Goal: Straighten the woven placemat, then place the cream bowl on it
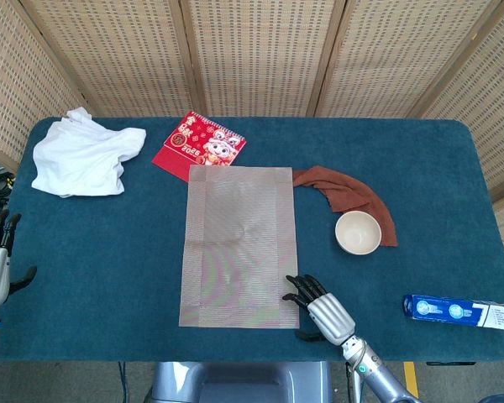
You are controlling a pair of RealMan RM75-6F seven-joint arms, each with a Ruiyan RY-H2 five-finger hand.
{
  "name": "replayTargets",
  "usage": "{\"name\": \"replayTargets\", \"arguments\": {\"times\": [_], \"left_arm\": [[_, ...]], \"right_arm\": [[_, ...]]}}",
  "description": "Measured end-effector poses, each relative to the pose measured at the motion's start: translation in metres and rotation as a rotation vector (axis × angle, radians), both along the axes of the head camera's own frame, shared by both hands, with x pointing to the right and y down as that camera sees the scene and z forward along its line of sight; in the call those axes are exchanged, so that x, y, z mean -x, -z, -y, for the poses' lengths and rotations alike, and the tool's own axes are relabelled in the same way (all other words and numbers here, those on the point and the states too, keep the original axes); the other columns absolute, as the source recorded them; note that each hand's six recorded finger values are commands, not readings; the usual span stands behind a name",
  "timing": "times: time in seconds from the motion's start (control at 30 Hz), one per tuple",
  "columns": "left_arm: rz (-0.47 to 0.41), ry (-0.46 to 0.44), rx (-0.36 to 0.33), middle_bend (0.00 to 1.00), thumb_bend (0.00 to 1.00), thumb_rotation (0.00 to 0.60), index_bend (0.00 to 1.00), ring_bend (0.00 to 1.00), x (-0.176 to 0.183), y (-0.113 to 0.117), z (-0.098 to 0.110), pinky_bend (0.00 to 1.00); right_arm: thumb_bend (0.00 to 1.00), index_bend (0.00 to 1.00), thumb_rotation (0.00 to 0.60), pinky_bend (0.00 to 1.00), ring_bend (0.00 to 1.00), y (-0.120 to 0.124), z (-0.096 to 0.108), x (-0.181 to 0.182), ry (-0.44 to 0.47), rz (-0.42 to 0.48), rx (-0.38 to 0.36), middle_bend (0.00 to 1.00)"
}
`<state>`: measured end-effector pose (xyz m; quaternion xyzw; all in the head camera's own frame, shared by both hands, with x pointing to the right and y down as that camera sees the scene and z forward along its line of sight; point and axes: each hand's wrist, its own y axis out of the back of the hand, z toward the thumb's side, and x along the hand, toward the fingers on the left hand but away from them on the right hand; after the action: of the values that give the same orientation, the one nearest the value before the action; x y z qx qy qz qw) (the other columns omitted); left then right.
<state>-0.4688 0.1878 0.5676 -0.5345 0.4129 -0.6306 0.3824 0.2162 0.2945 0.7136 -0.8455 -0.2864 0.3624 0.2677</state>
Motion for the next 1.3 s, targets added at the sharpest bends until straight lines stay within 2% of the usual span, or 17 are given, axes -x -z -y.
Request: {"name": "replayTargets", "arguments": {"times": [0.17, 0.33, 0.47, 0.7, 0.8, 1.03, 1.3], "left_arm": [[-0.003, 0.004, -0.001, 0.0, 0.22, 0.6, 0.06, 0.0, 0.0, 0.0, 0.0, 0.0], [-0.005, 0.004, -0.004, 0.0, 0.22, 0.6, 0.07, 0.0, 0.0, 0.001, 0.0, 0.0], [-0.008, 0.005, -0.003, 0.0, 0.22, 0.6, 0.07, 0.0, 0.0, 0.0, 0.0, 0.0], [-0.015, 0.01, -0.01, 0.0, 0.22, 0.6, 0.08, 0.0, -0.001, 0.001, 0.0, 0.0], [-0.019, 0.015, -0.014, 0.0, 0.23, 0.6, 0.08, 0.0, 0.0, 0.001, 0.0, 0.0], [-0.021, 0.021, -0.014, 0.0, 0.23, 0.6, 0.09, 0.0, 0.0, 0.002, 0.0, 0.0], [-0.024, 0.029, -0.016, 0.0, 0.23, 0.6, 0.09, 0.0, 0.002, 0.002, 0.001, 0.0]], "right_arm": [[0.36, 0.24, 0.6, 0.0, 0.0, -0.003, 0.001, 0.004, 0.0, -0.002, 0.002, 0.0], [0.49, 0.28, 0.6, 0.0, 0.0, -0.002, 0.004, 0.008, -0.018, 0.024, -0.004, 0.0], [0.54, 0.29, 0.6, 0.0, 0.0, -0.002, 0.005, 0.008, -0.022, 0.023, -0.015, 0.0], [0.54, 0.31, 0.6, 0.0, 0.0, -0.001, 0.002, 0.008, -0.023, 0.032, -0.012, 0.0], [0.54, 0.36, 0.6, 0.0, 0.0, 0.0, 0.002, 0.01, -0.034, 0.05, -0.004, 0.02], [0.53, 0.51, 0.6, 0.0, 0.0, 0.003, 0.006, 0.01, -0.069, 0.077, -0.013, 0.14], [0.52, 0.57, 0.6, 0.0, 0.0, 0.005, 0.009, 0.007, -0.104, 0.091, -0.024, 0.19]]}}
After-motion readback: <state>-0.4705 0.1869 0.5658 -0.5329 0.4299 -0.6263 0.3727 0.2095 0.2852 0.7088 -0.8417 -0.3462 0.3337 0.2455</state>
